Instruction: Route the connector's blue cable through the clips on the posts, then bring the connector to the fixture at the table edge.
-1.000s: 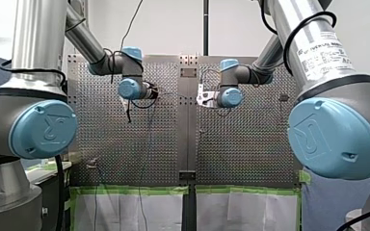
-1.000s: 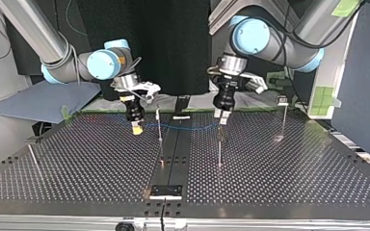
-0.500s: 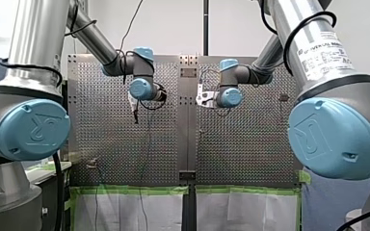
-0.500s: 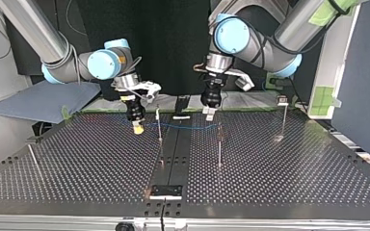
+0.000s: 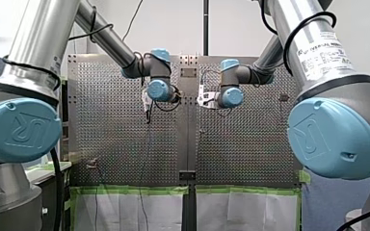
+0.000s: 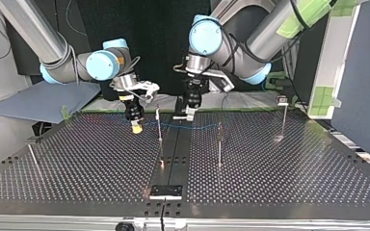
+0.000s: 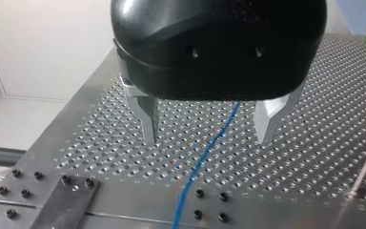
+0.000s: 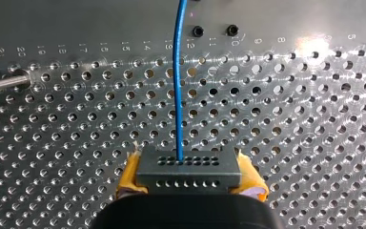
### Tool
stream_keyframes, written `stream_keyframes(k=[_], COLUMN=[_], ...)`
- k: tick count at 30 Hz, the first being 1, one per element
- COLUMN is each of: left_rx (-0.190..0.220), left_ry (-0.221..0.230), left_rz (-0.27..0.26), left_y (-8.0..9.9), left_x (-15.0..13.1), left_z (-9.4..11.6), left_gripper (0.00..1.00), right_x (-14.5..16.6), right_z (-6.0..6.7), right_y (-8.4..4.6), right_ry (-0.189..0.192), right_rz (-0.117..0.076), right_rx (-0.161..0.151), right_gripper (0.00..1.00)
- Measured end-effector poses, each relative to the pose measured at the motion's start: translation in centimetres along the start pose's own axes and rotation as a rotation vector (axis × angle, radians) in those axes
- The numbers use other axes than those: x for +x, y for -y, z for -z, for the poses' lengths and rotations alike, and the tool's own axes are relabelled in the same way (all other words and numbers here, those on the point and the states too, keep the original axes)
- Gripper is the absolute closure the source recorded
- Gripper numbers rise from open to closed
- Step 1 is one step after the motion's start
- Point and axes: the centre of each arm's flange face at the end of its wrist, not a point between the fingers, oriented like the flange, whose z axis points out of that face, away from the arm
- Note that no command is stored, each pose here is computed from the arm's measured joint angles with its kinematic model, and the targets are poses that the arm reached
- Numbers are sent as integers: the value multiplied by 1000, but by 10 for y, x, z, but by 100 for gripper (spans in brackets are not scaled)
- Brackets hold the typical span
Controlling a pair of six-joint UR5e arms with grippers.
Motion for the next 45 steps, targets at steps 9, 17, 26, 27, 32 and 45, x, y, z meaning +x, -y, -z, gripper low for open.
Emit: stream_keyframes(k=[9,17,26,27,32,45], left_rx=[-84,-162,-221,-222,-205,-247], left_ry=[50,24,50,50,25,23], left_rz=[-9,-27,-19,-19,-27,-32], left_y=[-5,-16,-21,-20,-15,-24], left_x=[-21,-10,-19,-19,-6,3], left_z=[-16,-22,-35,-36,-42,-63], left_gripper=[0,0,0,0,0,0], right_x=[0,1,1,1,0,0], right_z=[0,0,0,0,0,1], right_y=[0,0,0,1,1,3], right_ry=[-2,-4,-4,-4,-2,4], right_rz=[0,0,1,1,2,3], right_rx=[0,0,1,2,3,6], right_gripper=[98,98,98,98,98,98])
